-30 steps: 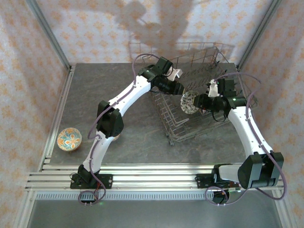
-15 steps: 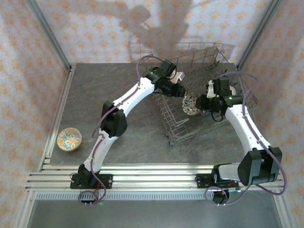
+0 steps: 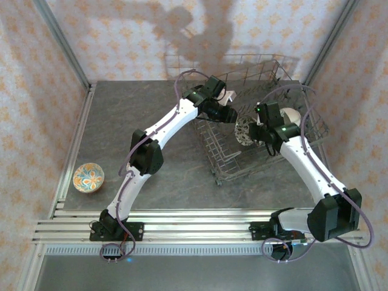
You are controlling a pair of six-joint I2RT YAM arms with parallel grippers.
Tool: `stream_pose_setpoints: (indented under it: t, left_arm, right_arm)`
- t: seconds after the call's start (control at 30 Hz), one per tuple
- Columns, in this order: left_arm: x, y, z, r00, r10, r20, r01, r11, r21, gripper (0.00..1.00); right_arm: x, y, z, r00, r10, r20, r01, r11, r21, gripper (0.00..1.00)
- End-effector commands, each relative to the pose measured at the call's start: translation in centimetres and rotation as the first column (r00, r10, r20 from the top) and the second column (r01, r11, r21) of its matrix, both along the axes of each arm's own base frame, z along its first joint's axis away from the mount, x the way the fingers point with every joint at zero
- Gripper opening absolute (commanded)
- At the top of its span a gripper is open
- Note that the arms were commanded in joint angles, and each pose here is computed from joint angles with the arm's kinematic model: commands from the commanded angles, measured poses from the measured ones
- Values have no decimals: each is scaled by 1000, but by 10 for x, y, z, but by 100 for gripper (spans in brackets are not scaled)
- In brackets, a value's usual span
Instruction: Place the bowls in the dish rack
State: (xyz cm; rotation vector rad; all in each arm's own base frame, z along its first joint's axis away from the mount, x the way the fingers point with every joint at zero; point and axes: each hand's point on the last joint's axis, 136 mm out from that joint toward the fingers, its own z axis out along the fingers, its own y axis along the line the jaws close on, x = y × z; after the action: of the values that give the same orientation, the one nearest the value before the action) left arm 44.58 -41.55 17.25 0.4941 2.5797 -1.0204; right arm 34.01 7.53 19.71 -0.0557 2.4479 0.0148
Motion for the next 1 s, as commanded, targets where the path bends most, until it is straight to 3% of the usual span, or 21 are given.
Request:
stream_pose_setpoints:
  t: [0.0,0.27,0.63,0.97]
  left_arm:
    - [-4,-25,-6,999,-37,34,37,999,-19,30]
    - [2,-25,-16,999,-29,39,29,1000,-4,31]
    - [8,-9,-33,999,-10,40,8,998,66,33]
    - [15,16,-35,997,55,53,-62,989,134,51]
  right_arm:
    - [18,20,37,980,61,191,-56,998,-32,16]
    - [20,33,28,969,97,226,-46,974,-223,14]
    - [25,43,7,965,114,238,-20,931,-365,15]
    - [21,41,-21,978,46,203,50,894,-444,15]
